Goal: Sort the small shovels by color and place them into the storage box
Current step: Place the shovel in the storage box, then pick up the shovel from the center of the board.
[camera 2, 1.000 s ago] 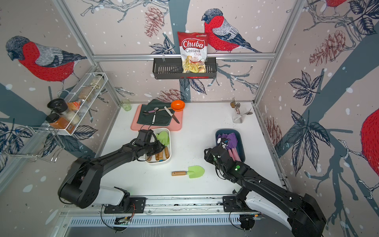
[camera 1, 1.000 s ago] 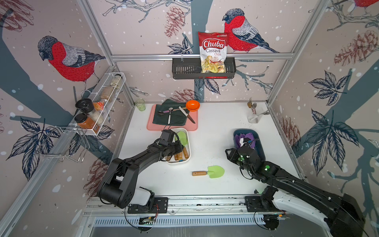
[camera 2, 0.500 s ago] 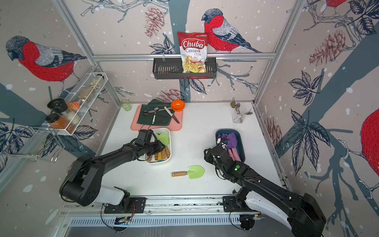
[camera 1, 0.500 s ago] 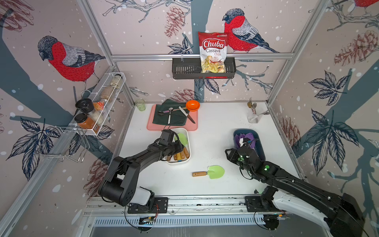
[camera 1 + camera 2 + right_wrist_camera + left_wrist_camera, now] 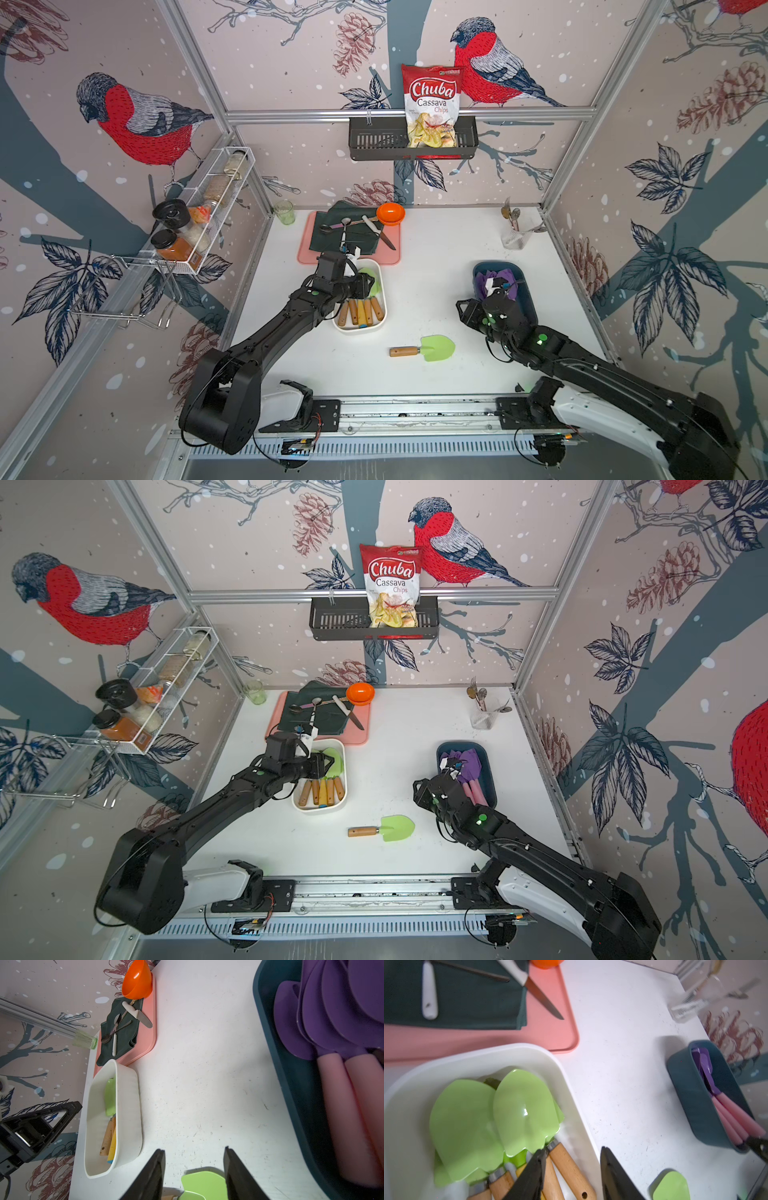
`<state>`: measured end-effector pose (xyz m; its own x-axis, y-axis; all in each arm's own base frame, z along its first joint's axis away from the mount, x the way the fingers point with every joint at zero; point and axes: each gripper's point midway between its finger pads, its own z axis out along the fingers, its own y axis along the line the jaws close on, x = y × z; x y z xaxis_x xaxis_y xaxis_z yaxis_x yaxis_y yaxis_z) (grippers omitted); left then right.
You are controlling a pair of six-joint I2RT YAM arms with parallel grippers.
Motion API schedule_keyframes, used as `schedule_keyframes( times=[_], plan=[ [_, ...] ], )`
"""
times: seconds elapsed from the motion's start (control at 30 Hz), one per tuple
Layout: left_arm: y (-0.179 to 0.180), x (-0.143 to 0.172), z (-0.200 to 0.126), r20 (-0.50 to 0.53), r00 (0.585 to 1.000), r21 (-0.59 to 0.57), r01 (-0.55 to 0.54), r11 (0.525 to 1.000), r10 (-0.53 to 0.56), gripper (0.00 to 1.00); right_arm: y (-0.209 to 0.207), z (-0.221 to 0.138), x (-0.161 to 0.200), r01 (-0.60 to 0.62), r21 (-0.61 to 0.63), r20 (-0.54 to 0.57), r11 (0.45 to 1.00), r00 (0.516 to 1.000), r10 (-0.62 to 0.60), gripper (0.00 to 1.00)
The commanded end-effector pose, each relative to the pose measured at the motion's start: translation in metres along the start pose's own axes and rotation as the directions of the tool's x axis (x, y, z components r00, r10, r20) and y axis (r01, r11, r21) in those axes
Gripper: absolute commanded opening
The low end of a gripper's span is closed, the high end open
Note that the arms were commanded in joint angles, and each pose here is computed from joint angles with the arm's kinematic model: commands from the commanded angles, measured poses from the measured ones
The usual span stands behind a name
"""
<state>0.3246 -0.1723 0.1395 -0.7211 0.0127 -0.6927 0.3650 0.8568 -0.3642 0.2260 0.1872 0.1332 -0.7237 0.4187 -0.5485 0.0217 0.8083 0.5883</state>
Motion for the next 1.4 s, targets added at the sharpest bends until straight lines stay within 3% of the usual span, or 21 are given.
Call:
schedule_keyframes(
  times=[0.0, 0.1, 0.23, 0.4, 0.53, 0.63, 0.8, 1.0, 1.2, 1.37],
  plan=[
    [-0.032, 0.006, -0.006, -0.013, 0.957, 0.169, -0.284, 0.944, 0.29, 0.48, 0.0, -0.004, -0.007, 0.02, 0.006, 0.023, 1.0, 1.0, -0.021, 0.5],
    [-0.054, 0.02, -0.004, -0.038, 0.885, 0.217, -0.446, 0.868, 0.464, 0.47, -0.002, -0.007, -0.008, 0.018, 0.008, 0.032, 1.0, 0.999, -0.018, 0.5],
    [-0.082, 0.056, 0.001, -0.08, 0.712, 0.318, -0.645, 0.695, 0.698, 0.5, -0.007, -0.012, -0.009, 0.006, 0.006, 0.044, 1.0, 0.999, -0.006, 0.51],
    [-0.101, 0.088, 0.001, -0.084, 0.577, 0.442, -0.709, 0.549, 0.813, 0.5, -0.012, -0.017, -0.008, -0.007, 0.011, 0.052, 1.0, 0.999, 0.007, 0.5],
    [-0.106, 0.118, 0.005, -0.103, 0.418, 0.479, -0.774, 0.414, 0.902, 0.5, -0.016, -0.02, -0.009, -0.012, 0.016, 0.056, 1.0, 0.998, 0.011, 0.51],
    [-0.109, 0.141, 0.009, -0.126, 0.34, 0.515, -0.781, 0.354, 0.932, 0.5, -0.018, -0.021, -0.008, -0.016, 0.016, 0.059, 1.0, 0.998, 0.015, 0.5],
    [-0.118, 0.164, 0.013, -0.128, 0.277, 0.556, -0.775, 0.3, 0.952, 0.5, -0.02, -0.021, -0.006, -0.022, 0.015, 0.055, 1.0, 0.998, 0.022, 0.51],
    [-0.139, 0.176, 0.01, -0.076, 0.255, 0.618, -0.746, 0.247, 0.964, 0.51, -0.021, -0.021, -0.006, -0.026, 0.016, 0.054, 1.0, 0.998, 0.025, 0.51],
    [-0.151, 0.19, 0.012, -0.071, 0.267, 0.661, -0.709, 0.246, 0.961, 0.51, -0.021, -0.022, -0.005, -0.028, 0.013, 0.055, 1.0, 0.998, 0.027, 0.51],
    [-0.145, 0.202, 0.025, -0.11, 0.221, 0.637, -0.733, 0.239, 0.969, 0.49, -0.022, -0.021, -0.005, -0.031, 0.014, 0.055, 0.999, 0.998, 0.03, 0.5]
  ],
)
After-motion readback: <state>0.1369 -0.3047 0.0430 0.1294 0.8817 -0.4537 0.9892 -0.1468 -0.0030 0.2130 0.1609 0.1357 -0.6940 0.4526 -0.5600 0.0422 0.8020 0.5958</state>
